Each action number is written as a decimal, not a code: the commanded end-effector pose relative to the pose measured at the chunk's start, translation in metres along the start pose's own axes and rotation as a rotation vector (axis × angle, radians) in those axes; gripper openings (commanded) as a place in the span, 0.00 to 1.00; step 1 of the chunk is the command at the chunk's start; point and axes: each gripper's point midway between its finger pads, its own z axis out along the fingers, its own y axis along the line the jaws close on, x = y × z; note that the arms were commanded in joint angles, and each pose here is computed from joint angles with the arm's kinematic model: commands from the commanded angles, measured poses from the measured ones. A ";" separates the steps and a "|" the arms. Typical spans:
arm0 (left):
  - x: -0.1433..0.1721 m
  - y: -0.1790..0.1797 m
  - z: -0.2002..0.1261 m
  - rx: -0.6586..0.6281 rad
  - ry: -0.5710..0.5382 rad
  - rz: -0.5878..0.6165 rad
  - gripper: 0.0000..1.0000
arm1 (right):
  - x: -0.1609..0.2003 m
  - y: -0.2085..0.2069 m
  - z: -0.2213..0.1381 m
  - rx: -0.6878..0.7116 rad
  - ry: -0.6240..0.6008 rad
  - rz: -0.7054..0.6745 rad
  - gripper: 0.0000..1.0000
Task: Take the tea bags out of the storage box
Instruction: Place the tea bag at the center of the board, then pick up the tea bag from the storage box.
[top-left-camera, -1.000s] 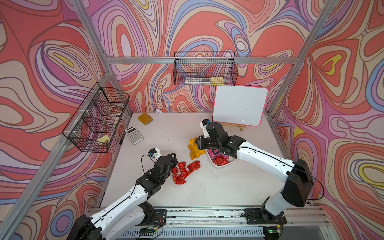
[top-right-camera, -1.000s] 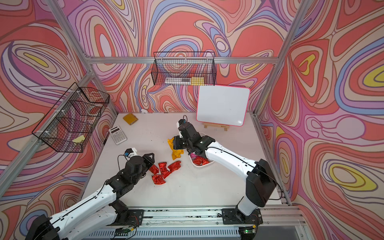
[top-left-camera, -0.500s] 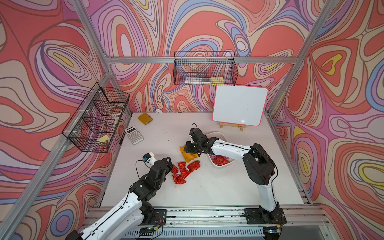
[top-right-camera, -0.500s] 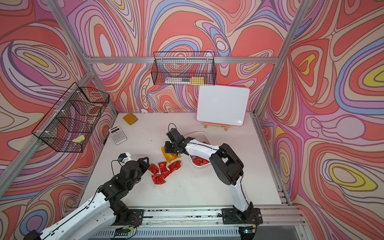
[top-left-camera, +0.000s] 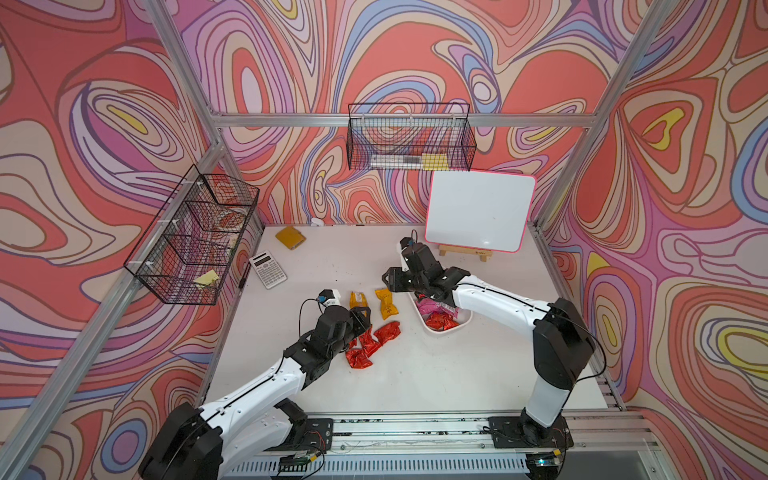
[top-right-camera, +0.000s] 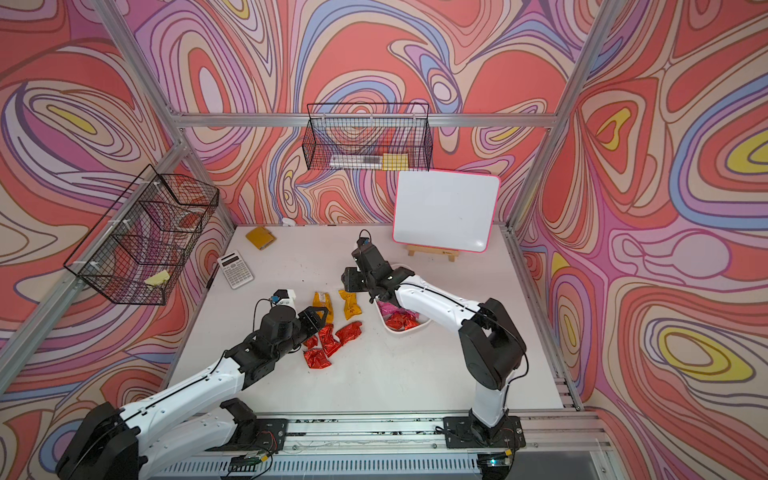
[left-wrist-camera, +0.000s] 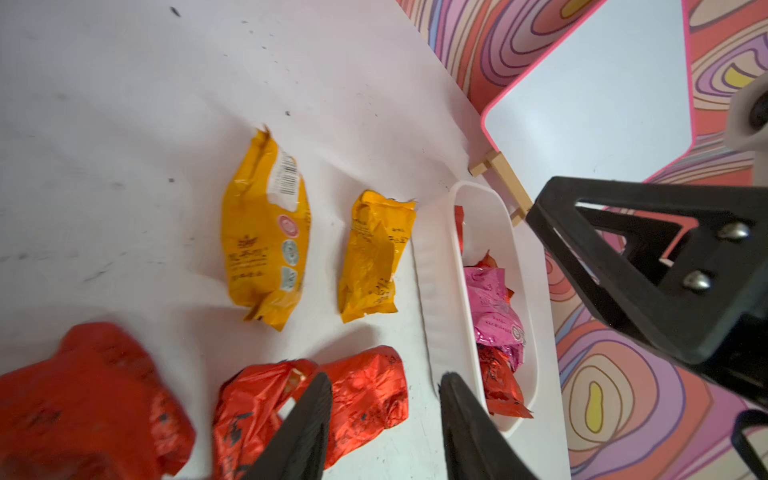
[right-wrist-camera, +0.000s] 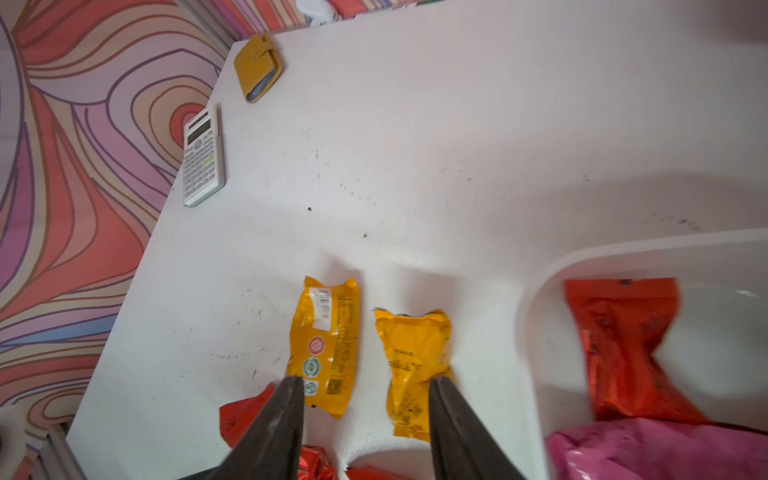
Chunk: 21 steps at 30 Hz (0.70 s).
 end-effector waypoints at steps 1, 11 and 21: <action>-0.007 -0.045 0.008 0.167 0.019 0.026 0.47 | 0.026 -0.062 0.005 0.174 0.112 -0.083 0.50; 0.013 -0.082 0.044 0.255 0.115 0.002 0.47 | 0.045 -0.099 0.035 0.202 0.277 -0.127 0.50; 0.039 -0.078 0.063 0.217 0.169 -0.027 0.46 | 0.056 -0.121 0.061 0.272 0.338 -0.147 0.48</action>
